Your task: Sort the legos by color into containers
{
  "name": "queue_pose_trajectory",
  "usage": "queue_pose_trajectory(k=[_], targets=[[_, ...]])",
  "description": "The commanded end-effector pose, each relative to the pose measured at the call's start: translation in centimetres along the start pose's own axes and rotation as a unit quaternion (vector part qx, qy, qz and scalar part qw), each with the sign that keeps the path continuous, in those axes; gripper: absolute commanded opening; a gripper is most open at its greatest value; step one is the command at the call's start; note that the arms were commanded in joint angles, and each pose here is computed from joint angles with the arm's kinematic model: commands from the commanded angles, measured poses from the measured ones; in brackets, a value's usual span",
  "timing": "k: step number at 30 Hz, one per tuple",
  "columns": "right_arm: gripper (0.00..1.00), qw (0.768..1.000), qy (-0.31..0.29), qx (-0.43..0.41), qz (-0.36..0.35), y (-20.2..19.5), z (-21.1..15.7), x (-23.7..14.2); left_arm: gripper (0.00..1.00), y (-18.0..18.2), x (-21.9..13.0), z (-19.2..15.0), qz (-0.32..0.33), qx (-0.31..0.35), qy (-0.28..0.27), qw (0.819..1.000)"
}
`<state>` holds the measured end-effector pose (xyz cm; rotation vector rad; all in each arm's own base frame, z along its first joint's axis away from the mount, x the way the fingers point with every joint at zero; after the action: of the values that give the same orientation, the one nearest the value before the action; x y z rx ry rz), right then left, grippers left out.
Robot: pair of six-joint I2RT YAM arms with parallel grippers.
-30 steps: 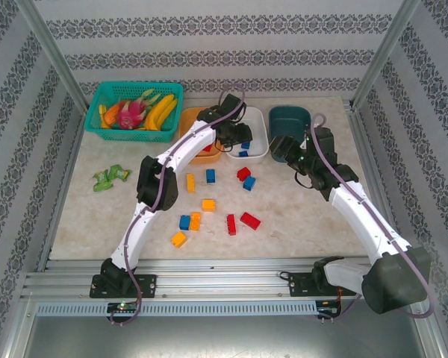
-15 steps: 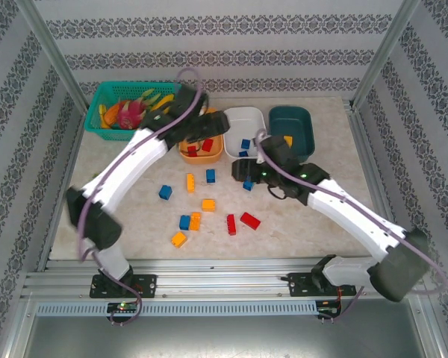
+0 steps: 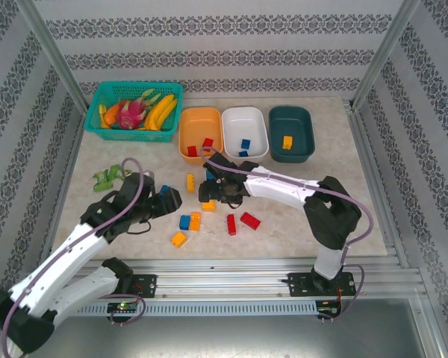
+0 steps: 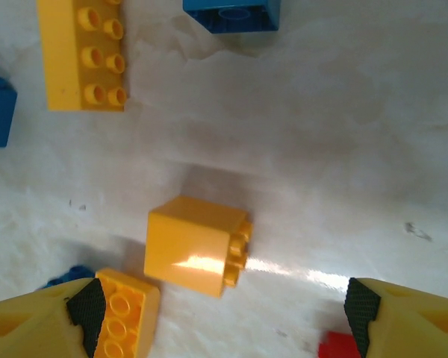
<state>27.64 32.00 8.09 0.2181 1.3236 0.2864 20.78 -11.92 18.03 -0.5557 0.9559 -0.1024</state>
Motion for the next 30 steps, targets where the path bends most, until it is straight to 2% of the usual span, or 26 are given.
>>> queue_pose_trajectory(k=[1,4,13,16,19,21,24,30], targets=[[0.84,0.999,0.017,0.038,-0.02,0.8,-0.1,1.0,0.88,1.1,-0.9,-1.1,-0.001,-0.012,0.005,1.0],[0.83,0.997,0.029,0.046,-0.046,0.6,-0.4,2.0,0.88,1.6,-1.3,-1.4,0.001,-0.016,0.004,1.0],[0.75,0.994,0.067,0.069,-0.055,1.1,-1.4,5.1,0.88,1.2,-1.4,-1.2,-0.007,-0.015,0.003,1.0],[0.7,0.993,0.071,0.076,-0.059,1.1,-1.6,5.7,0.88,1.2,-1.4,-1.4,-0.007,-0.012,0.006,1.0],[0.56,0.993,0.068,0.078,-0.061,1.1,-1.4,5.8,0.88,1.2,-1.4,-1.4,-0.007,-0.01,0.007,1.0],[0.45,0.994,0.06,0.073,-0.06,1.3,-1.1,5.4,0.87,1.2,-1.3,-1.4,-0.01,-0.01,0.007,1.0],[0.35,0.995,0.043,0.062,-0.059,1.4,-0.3,4.1,0.86,0.7,-1.0,-1.4,-0.022,-0.009,0.009,1.0],[0.31,0.997,-0.02,0.041,-0.066,-0.7,3.3,-1.7,0.85,-3.0,0.1,0.3,-0.065,0.003,0.015,0.998]])
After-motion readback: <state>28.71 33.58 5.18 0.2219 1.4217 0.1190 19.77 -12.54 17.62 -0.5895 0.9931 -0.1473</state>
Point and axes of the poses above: each hand's point on the last joint's axis, 136 mm out from that joint toward the fingers, its own x axis out along the fingers, its own y axis along the line the jaws close on, z = x × y, the point moved 1 cm from there along -x, back along the fingers, and after that the axes turned 2 degrees about -x, right-handed, at the moved point
